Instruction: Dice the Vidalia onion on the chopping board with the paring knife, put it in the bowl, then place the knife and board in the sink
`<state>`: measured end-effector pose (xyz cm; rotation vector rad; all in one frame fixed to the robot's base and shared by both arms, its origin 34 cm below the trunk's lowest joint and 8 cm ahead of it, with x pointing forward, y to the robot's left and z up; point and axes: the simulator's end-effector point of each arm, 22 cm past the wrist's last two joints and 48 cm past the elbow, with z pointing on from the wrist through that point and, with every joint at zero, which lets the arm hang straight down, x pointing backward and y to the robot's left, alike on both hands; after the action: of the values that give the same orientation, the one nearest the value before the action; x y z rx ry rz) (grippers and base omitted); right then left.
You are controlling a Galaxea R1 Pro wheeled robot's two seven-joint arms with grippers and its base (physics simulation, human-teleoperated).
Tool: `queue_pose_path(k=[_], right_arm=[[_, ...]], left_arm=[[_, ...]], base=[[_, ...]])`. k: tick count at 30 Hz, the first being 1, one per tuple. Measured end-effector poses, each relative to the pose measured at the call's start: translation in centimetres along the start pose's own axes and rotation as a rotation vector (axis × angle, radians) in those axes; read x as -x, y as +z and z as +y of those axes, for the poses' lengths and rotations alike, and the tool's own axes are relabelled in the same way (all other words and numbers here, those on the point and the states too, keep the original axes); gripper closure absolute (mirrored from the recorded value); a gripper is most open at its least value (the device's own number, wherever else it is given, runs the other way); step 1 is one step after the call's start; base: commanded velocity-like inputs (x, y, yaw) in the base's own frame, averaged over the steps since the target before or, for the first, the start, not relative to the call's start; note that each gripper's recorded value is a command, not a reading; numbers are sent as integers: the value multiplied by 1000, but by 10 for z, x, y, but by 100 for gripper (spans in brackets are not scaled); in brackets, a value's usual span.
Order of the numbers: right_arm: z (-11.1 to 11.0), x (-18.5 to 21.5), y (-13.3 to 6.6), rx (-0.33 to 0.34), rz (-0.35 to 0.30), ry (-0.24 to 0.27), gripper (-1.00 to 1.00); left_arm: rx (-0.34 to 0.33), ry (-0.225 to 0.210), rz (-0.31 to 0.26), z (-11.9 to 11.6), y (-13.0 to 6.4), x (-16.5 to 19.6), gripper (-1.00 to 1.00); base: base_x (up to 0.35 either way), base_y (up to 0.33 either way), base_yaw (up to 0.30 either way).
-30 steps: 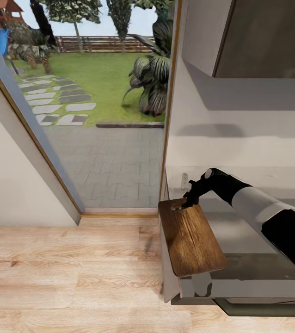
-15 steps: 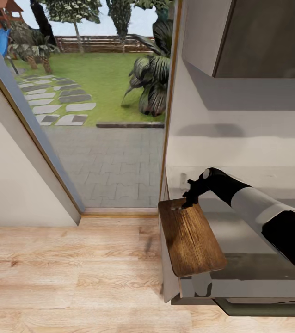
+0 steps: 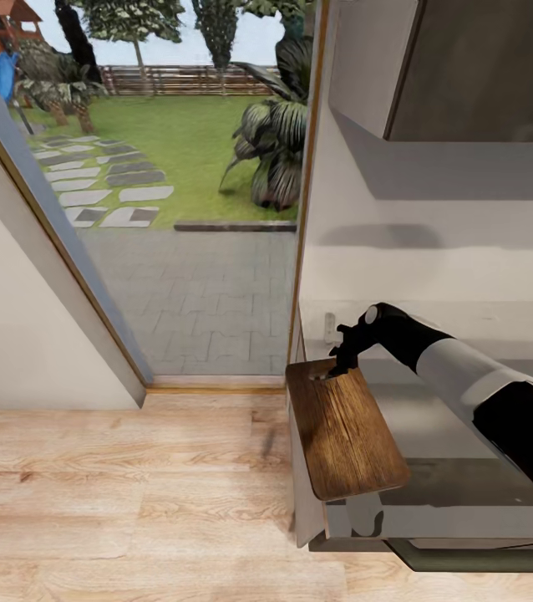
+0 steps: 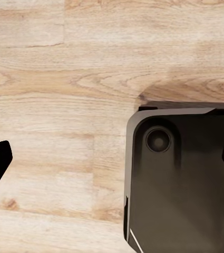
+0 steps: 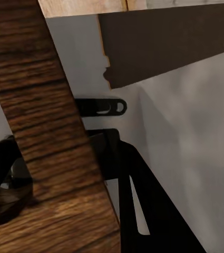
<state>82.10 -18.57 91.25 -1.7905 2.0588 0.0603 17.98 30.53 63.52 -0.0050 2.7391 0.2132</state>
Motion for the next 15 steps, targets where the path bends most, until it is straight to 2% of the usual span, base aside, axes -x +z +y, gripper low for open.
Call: queue_pose_path(k=[15], right_arm=[[13,0,0,3,0,-14,100]], left_arm=[[1,-3,-21,0,2,8,-100]], base=[[0,0,0]])
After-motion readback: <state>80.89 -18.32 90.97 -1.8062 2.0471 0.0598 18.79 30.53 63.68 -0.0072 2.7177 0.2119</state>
